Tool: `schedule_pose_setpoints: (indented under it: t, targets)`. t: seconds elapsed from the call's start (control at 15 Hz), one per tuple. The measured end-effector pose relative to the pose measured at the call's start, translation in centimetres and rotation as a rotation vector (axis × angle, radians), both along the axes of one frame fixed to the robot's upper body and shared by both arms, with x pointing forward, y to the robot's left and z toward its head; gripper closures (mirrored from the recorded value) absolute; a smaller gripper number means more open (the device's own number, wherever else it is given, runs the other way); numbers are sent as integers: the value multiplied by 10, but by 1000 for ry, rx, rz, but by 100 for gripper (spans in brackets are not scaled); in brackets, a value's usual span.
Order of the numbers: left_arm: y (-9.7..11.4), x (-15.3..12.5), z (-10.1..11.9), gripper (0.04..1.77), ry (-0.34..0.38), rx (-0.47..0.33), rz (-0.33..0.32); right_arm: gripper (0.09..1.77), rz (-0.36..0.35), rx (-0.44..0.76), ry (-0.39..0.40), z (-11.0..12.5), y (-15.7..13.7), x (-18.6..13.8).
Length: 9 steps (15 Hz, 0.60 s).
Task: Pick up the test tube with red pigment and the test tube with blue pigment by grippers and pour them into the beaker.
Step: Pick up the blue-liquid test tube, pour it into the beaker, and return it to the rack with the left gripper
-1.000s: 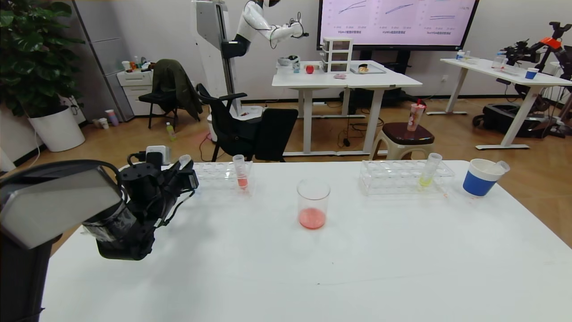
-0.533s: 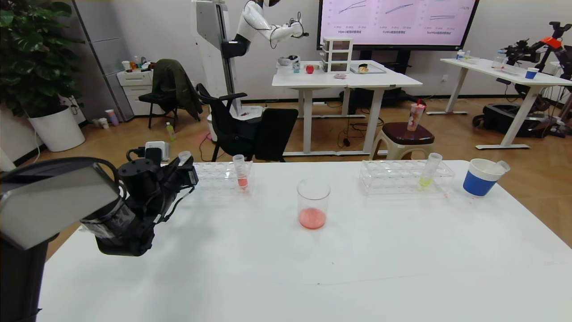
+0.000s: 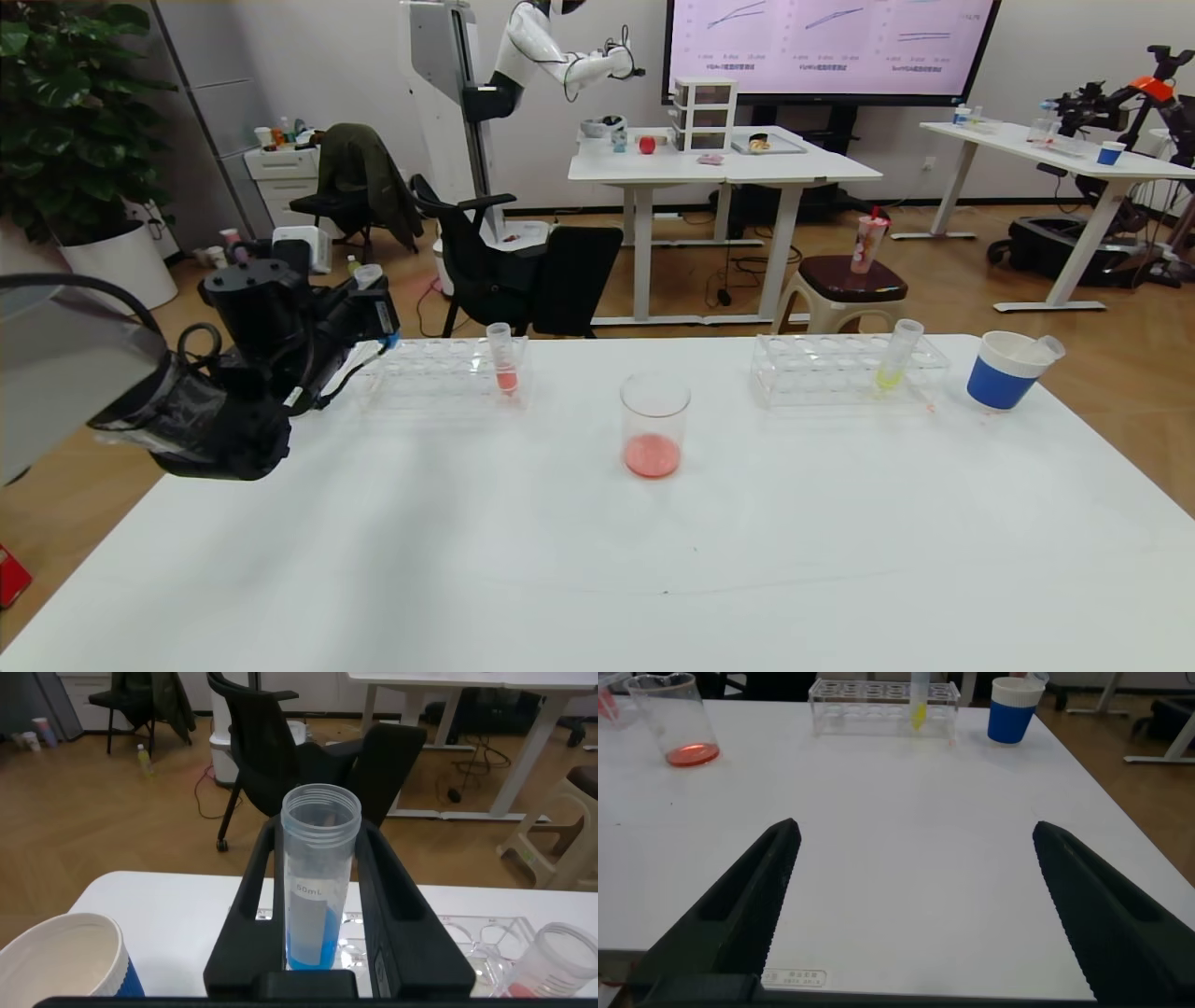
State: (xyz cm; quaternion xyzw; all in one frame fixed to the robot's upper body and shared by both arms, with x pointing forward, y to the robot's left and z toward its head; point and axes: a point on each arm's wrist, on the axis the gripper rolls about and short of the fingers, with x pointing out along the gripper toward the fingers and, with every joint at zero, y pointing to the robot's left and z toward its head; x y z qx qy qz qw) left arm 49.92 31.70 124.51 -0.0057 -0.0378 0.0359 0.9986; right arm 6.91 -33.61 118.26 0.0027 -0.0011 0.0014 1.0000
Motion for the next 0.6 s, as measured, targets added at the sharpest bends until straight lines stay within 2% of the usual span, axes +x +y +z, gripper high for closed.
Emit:
schedule_pose_setpoints:
  t: [0.2,0.33,0.53,0.6]
  targets:
    - [-9,-8,19,133,-12,7,-23,12,0,0,0,0,0,0]
    - [-25,-14,33,133,-22,12,-64,12,0,0,0,0,0,0]
    - [-61,-24,56,133,-83,24,-180,12,0,0,0,0,0,0]
    - [-75,-27,63,133,-103,53,-234,12,0,-1,0,0,0,0]
